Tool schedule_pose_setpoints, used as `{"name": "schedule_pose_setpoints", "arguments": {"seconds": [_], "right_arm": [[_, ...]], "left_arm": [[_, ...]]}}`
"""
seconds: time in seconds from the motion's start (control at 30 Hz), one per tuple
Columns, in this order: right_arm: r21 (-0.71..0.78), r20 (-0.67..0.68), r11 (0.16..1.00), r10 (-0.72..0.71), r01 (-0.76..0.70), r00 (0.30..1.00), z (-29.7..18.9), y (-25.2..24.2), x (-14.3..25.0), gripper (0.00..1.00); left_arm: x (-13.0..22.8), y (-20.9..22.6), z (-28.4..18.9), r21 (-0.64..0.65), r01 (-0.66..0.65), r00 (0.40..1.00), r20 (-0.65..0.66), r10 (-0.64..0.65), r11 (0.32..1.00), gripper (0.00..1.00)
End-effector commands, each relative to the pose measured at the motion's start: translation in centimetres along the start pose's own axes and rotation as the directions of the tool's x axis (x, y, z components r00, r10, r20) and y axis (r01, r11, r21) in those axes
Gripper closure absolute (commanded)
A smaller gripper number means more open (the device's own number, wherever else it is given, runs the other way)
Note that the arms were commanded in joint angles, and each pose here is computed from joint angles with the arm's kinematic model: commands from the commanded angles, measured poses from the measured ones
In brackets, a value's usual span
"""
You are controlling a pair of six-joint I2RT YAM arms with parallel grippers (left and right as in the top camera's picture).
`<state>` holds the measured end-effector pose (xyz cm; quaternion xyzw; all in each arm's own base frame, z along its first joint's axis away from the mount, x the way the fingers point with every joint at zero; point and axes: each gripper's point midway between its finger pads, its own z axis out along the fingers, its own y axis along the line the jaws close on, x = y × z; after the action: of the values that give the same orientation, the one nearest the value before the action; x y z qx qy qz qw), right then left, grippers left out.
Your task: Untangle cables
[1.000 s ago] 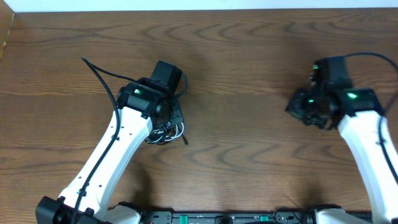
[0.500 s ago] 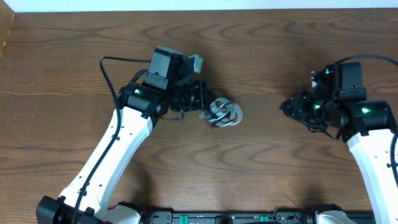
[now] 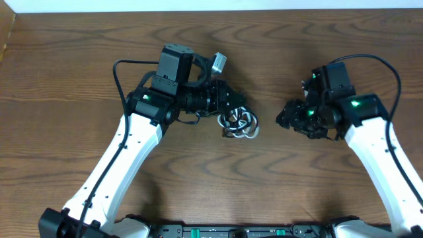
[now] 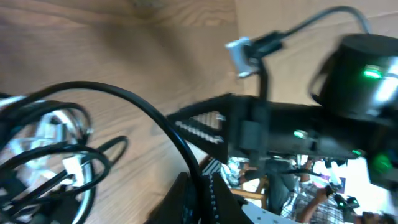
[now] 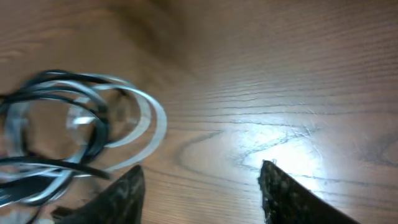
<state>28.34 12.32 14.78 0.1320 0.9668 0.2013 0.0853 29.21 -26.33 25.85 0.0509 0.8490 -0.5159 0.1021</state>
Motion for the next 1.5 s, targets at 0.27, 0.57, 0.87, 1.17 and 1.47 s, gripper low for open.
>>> {"name": "schedule_pose_setpoints", "arguments": {"seconds": [0.27,0.57,0.87,1.17,1.47], "right_arm": [[-0.025,-0.129,0.999,0.019,-0.023,0.991,3.0,0.6,1.1,0.44],[-0.049,-0.122,0.998,-0.042,0.036,0.992,4.1,2.3,1.3,0.43],[-0.007,-0.076,1.0,-0.03,0.03,0.997,5.2,2.8,0.7,0.45],[0.021,-0.118,1.0,-0.017,0.019,0.993,7.1,2.4,1.0,0.5],[0.017,-0.132,1.0,-0.014,0.016,0.991,8.5,2.5,0.8,0.5]], "left_arm": [[-0.4,-2.1,-0.3,0.086,0.021,1.0,-0.004,-0.02,0.996,0.93],[-0.8,-2.4,-0.3,0.098,0.058,0.998,0.004,-0.058,0.994,0.93],[-0.7,-2.4,-0.3,0.098,0.08,0.997,0.002,-0.08,0.992,0.93],[-0.8,-2.4,-0.3,0.099,0.1,0.995,0.0,-0.101,0.99,0.93],[-1.2,-2.7,-0.9,0.127,0.108,0.994,0.002,-0.109,0.986,0.93]]}}
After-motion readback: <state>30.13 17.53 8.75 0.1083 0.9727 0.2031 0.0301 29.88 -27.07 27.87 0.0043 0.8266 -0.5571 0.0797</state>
